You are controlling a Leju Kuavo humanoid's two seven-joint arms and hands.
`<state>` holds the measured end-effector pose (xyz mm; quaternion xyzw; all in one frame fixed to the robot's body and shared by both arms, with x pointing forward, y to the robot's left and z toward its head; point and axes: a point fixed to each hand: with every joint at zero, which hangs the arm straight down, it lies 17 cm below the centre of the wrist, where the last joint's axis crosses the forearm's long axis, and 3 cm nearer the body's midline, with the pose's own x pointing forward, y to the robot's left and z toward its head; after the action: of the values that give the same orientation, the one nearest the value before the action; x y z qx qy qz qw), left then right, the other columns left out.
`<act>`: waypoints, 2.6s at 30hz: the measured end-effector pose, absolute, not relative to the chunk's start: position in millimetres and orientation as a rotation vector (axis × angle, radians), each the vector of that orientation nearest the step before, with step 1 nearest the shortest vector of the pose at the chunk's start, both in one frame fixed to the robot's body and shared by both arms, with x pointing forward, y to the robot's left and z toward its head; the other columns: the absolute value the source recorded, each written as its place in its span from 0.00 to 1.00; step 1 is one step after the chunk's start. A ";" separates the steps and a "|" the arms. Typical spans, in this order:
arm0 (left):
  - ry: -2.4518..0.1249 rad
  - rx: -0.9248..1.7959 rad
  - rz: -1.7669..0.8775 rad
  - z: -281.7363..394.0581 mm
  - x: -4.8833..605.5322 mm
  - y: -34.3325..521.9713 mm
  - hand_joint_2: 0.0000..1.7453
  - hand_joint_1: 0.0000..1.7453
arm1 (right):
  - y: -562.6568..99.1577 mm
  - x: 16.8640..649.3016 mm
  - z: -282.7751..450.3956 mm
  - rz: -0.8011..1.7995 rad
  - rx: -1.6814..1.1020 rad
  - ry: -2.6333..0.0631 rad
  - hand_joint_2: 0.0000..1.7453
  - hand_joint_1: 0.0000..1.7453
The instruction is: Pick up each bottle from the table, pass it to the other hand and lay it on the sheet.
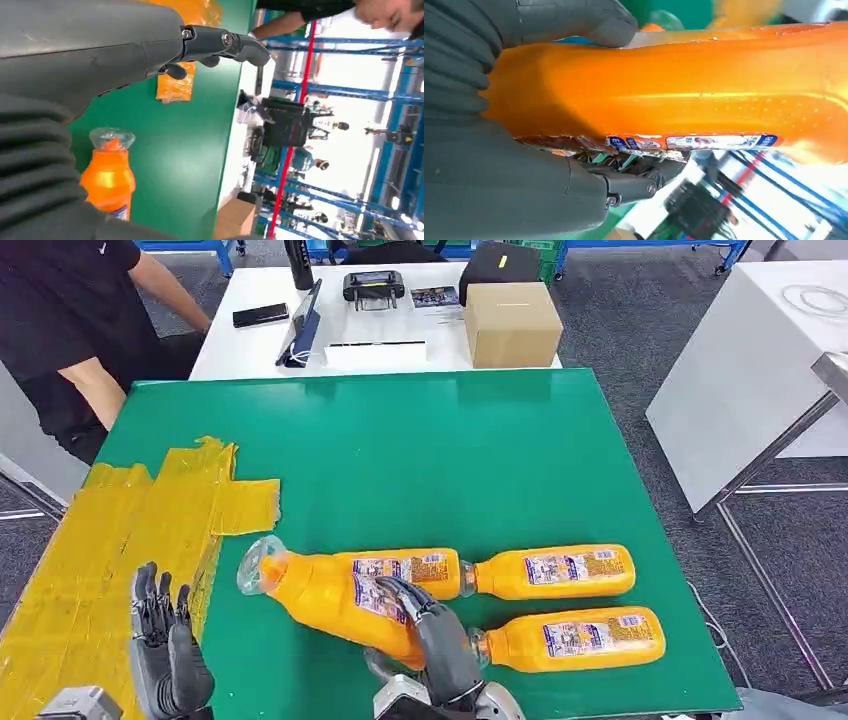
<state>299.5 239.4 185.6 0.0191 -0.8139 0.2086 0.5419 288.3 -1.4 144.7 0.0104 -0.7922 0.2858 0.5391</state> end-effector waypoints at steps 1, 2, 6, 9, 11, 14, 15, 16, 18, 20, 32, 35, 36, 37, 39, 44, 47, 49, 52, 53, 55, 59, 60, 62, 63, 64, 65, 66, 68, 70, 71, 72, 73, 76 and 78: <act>-1.925 0.023 0.498 184.7 300.1 237.5 1.00 0.00 | -3.0 289.4 150.9 0.655 0.032 -1.901 1.00 1.00; -1.918 -0.004 0.504 183.6 300.8 235.7 1.00 0.00 | -4.4 290.5 156.6 0.635 0.038 -1.918 1.00 1.00; -1.891 -0.101 0.517 179.3 301.9 227.1 1.00 0.00 | -9.9 293.6 164.0 0.596 0.034 -1.935 1.00 1.00; -1.883 -0.161 0.508 179.4 302.5 219.6 1.00 0.00 | -13.1 296.2 165.7 0.578 0.028 -1.938 1.00 1.00; -1.870 -0.259 0.489 179.3 302.0 206.9 1.00 0.00 | -13.7 296.4 167.5 0.565 0.039 -1.944 1.00 1.00; -1.858 -0.399 0.441 180.7 296.2 185.1 1.00 0.00 | -13.4 296.9 169.5 0.555 0.053 -1.949 1.00 1.00; -1.854 -0.445 0.428 181.9 293.4 177.5 1.00 0.00 | -12.8 297.0 170.6 0.553 0.058 -1.952 1.00 1.00; -1.849 -0.500 0.414 183.5 289.6 168.0 1.00 0.00 | -11.7 296.8 171.4 0.556 0.065 -1.955 1.00 1.00; -1.837 -0.577 0.391 185.7 283.1 152.0 1.00 0.00 | -9.4 296.1 172.3 0.564 0.077 -1.959 1.00 1.00; -1.831 -0.652 0.386 189.5 276.6 139.7 1.00 0.00 | -5.0 295.4 173.1 0.586 0.090 -1.964 1.00 1.00; -1.836 -0.745 0.393 197.4 270.2 128.8 1.00 0.00 | 25.2 289.9 168.2 0.764 0.107 -1.988 1.00 1.00; -1.834 -0.734 0.400 196.2 271.1 130.6 1.00 0.00 | 43.1 283.5 161.6 0.865 0.139 -1.983 1.00 1.00; -1.835 -0.721 0.407 195.2 271.9 132.5 1.00 0.00 | 50.3 280.2 158.0 0.904 0.156 -1.979 1.00 1.00; -1.837 -0.710 0.413 194.5 272.6 134.3 1.00 0.00 | 57.3 276.7 154.2 0.942 0.172 -1.976 1.00 1.00; -1.837 -0.700 0.418 193.7 273.3 136.1 1.00 0.00 | 67.6 271.8 147.2 0.996 0.193 -1.968 1.00 1.00; -1.837 -0.690 0.422 192.5 273.7 138.1 1.00 0.00 | 78.4 266.8 140.4 1.050 0.215 -1.963 1.00 1.00; -1.838 -0.688 0.423 192.4 273.8 138.7 1.00 0.00 | 81.0 265.6 138.4 1.064 0.220 -1.960 1.00 1.00; -1.838 -0.687 0.424 192.3 273.8 138.9 1.00 0.00 | 82.1 265.0 137.1 1.069 0.222 -1.958 1.00 1.00; -1.838 -0.686 0.424 192.1 273.8 139.2 1.00 0.00 | 82.9 265.1 135.8 1.072 0.224 -1.955 1.00 1.00; -1.838 -0.685 0.424 191.9 273.8 139.4 1.00 0.00 | 83.1 265.1 135.4 1.073 0.224 -1.955 1.00 1.00; -1.838 -0.673 0.430 190.9 274.4 141.3 1.00 0.00 | 86.2 262.5 134.7 1.090 0.238 -1.956 1.00 1.00; -1.842 -0.630 0.454 187.4 275.5 148.6 1.00 0.00 | 96.2 255.4 129.3 1.152 0.269 -1.956 1.00 1.00; -1.840 -0.615 0.461 185.4 275.8 150.9 1.00 1.00 | 99.4 253.4 127.3 1.169 0.277 -1.956 1.00 1.00; -1.835 -0.590 0.473 181.1 276.6 155.3 1.00 1.00 | 104.6 249.6 122.6 1.200 0.292 -1.950 1.00 1.00; -1.834 -0.583 0.477 179.7 276.5 156.6 1.00 1.00 | 107.0 248.3 121.0 1.212 0.298 -1.948 1.00 1.00; -1.833 -0.574 0.482 178.1 276.2 158.7 1.00 1.00 | 109.1 247.4 119.2 1.220 0.302 -1.944 1.00 1.00; -1.834 -0.568 0.494 177.4 276.2 161.1 1.00 1.00 | 113.8 246.4 120.4 1.218 0.310 -1.944 1.00 1.00; -1.839 -0.561 0.506 176.9 276.0 164.8 1.00 1.00 | 117.9 245.5 121.9 1.217 0.317 -1.945 1.00 1.00; -1.842 -0.558 0.521 176.3 274.9 168.1 1.00 1.00 | 119.1 245.0 120.9 1.220 0.318 -1.941 1.00 1.00; -1.848 -0.552 0.534 176.5 274.6 171.2 1.00 1.00 | 119.5 245.6 120.4 1.217 0.315 -1.940 1.00 1.00; -1.849 -0.550 0.536 176.5 274.6 171.7 1.00 1.00 | 119.4 245.9 120.2 1.217 0.313 -1.939 1.00 1.00; -1.851 -0.549 0.537 176.6 274.5 172.1 1.00 1.00 | 119.4 246.1 120.3 1.217 0.312 -1.939 1.00 1.00; -1.852 -0.548 0.537 176.7 274.5 172.3 1.00 1.00 | 119.3 246.4 120.1 1.216 0.311 -1.938 1.00 1.00; -1.859 -0.541 0.537 177.4 274.7 173.1 1.00 1.00 | 119.1 247.5 120.2 1.214 0.304 -1.936 1.00 1.00; -1.867 -0.529 0.532 178.3 275.3 173.7 1.00 1.00 | 118.4 249.7 120.9 1.207 0.293 -1.937 1.00 1.00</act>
<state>275.3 173.7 178.3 -0.2220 -0.7839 0.2235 0.5350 249.7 118.4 120.9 0.1161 -0.7685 0.4788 0.4083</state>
